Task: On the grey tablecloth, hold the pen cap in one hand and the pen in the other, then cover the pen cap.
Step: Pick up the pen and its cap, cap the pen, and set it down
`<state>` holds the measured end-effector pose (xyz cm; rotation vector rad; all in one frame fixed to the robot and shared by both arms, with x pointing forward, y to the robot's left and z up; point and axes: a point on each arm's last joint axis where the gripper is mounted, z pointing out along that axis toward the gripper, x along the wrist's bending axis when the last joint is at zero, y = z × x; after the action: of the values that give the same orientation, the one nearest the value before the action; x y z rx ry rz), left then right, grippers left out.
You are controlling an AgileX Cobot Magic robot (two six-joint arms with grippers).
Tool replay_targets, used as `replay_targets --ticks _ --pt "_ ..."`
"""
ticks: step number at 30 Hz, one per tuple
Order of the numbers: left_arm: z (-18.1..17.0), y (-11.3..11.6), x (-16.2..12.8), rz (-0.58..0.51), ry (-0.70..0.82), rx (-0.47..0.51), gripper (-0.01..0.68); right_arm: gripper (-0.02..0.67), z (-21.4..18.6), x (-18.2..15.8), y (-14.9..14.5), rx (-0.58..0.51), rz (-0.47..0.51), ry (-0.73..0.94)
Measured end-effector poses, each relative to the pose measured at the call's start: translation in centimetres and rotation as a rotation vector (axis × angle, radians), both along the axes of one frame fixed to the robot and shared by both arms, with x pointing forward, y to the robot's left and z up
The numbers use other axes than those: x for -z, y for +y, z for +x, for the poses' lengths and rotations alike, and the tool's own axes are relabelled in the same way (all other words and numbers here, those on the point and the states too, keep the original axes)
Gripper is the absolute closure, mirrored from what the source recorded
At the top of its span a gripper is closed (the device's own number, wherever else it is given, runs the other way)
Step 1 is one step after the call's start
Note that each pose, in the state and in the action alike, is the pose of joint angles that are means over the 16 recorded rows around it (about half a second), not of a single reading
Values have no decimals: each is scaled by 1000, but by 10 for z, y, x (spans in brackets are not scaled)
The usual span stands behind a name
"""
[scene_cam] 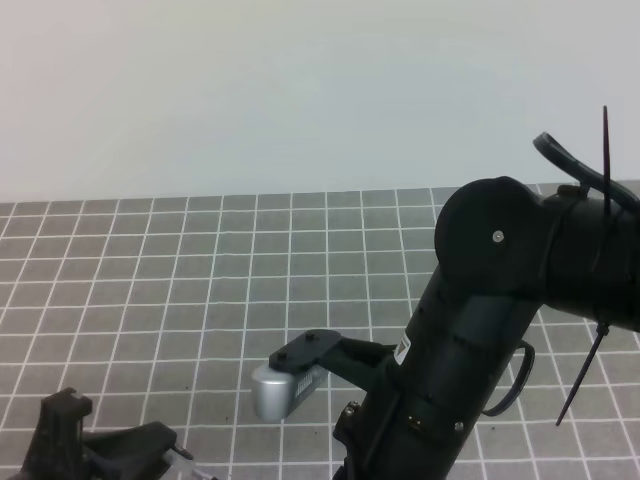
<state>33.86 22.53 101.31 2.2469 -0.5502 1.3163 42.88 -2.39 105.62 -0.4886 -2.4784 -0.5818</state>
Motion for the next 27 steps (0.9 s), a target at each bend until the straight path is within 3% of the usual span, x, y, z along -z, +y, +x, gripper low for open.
replay_targets --ticks 27 --pt "-2 0 3 48 6 38 594 652 0 -1 2 -7 25 10"
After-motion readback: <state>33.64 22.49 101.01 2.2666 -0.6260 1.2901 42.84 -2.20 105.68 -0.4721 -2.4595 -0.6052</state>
